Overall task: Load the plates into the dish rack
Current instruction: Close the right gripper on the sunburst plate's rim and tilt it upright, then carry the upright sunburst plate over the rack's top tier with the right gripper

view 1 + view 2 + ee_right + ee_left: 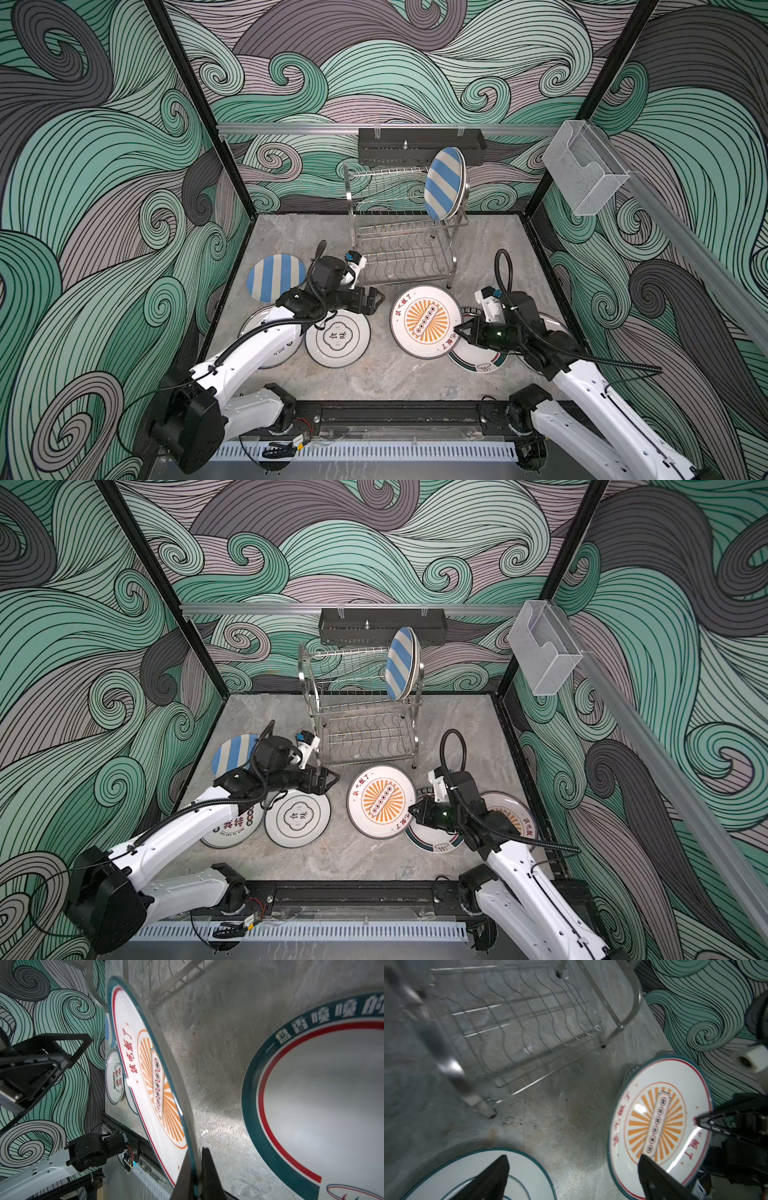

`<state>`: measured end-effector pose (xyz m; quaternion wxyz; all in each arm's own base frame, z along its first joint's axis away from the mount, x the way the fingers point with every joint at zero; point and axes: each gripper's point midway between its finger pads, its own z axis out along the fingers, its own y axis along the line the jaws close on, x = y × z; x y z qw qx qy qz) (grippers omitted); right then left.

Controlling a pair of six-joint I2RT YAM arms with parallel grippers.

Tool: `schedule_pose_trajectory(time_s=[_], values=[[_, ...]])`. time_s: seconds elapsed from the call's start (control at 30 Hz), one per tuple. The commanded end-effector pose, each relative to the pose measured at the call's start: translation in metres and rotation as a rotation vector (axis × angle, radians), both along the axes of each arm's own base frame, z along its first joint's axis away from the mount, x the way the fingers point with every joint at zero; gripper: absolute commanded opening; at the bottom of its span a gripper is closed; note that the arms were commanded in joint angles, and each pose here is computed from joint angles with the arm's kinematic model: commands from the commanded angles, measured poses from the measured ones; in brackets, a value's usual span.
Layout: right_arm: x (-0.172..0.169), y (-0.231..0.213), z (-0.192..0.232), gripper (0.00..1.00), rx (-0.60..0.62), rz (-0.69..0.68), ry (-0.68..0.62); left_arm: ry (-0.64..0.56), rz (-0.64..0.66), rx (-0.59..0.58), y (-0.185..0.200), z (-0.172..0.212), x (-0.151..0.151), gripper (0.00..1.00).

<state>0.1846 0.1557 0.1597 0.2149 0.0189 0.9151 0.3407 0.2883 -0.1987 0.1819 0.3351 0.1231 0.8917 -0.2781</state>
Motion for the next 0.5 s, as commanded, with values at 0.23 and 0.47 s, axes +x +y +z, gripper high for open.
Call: schedule_pose_trajectory(time_s=[0.23, 0.47], values=[[0.048, 0.017, 0.153, 0.00, -0.021, 0.118, -0.384, -0.034, 0.270, -0.094, 0.063, 0.011, 0.031, 0.98], [0.100, 0.030, 0.249, 0.00, -0.042, 0.091, -0.582, -0.059, 0.258, -0.161, 0.059, 0.026, 0.041, 0.99]])
